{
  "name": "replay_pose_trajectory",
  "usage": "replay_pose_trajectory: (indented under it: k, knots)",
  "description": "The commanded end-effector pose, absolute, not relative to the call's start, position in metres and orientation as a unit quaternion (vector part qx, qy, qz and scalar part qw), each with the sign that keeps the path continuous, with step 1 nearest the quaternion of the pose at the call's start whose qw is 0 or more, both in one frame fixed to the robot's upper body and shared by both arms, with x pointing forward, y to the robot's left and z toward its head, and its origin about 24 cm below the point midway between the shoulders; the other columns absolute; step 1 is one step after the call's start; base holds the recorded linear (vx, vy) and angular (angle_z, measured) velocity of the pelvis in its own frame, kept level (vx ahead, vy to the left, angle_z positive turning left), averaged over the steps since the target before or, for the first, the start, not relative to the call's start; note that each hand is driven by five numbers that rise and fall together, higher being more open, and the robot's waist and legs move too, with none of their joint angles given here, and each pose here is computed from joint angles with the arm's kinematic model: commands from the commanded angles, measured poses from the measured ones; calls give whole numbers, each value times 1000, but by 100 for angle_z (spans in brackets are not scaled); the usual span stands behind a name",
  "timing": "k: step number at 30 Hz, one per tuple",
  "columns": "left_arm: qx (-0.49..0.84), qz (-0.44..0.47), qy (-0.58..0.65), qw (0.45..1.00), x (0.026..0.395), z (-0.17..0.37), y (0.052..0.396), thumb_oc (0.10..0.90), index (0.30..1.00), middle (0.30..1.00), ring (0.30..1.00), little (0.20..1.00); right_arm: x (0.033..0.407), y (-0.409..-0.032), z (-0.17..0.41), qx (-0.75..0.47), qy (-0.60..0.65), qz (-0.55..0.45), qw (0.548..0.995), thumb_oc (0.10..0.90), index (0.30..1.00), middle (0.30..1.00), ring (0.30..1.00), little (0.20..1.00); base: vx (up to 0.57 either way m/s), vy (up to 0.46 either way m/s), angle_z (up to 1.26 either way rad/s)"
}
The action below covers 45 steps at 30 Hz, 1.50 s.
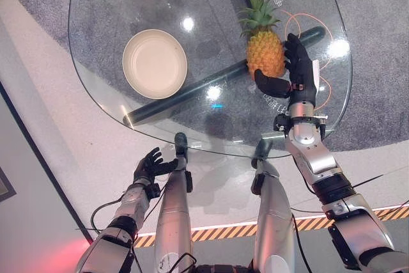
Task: Pick up the fruit to the plate
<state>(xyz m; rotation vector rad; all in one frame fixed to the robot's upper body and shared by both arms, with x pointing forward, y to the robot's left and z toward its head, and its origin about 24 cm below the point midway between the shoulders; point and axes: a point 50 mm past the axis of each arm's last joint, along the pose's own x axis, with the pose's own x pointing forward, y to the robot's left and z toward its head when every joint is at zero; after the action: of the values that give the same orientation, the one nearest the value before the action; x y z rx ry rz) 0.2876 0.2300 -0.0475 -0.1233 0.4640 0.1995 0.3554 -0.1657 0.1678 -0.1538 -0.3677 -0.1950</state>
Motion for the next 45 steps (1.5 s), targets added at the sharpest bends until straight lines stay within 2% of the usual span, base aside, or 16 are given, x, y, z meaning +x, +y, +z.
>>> replay_pose_trajectory:
  k: [1,12,45]
  knots:
    - [-49,126,260,956,261,-67,240,800,900,900,900,900,342,-161,201,-90,-274,-84,954,800,900,900,900,900,0,0,0]
    - [-46,121,262,956,261,-68,237,800,900,900,900,900,351,-175,201,-123,-259,-139,948,800,900,900,900,900,0,0,0]
    - [-44,98,268,958,265,-69,225,800,900,900,900,900,367,-179,204,-178,-215,-240,930,800,900,900,900,900,0,0,0]
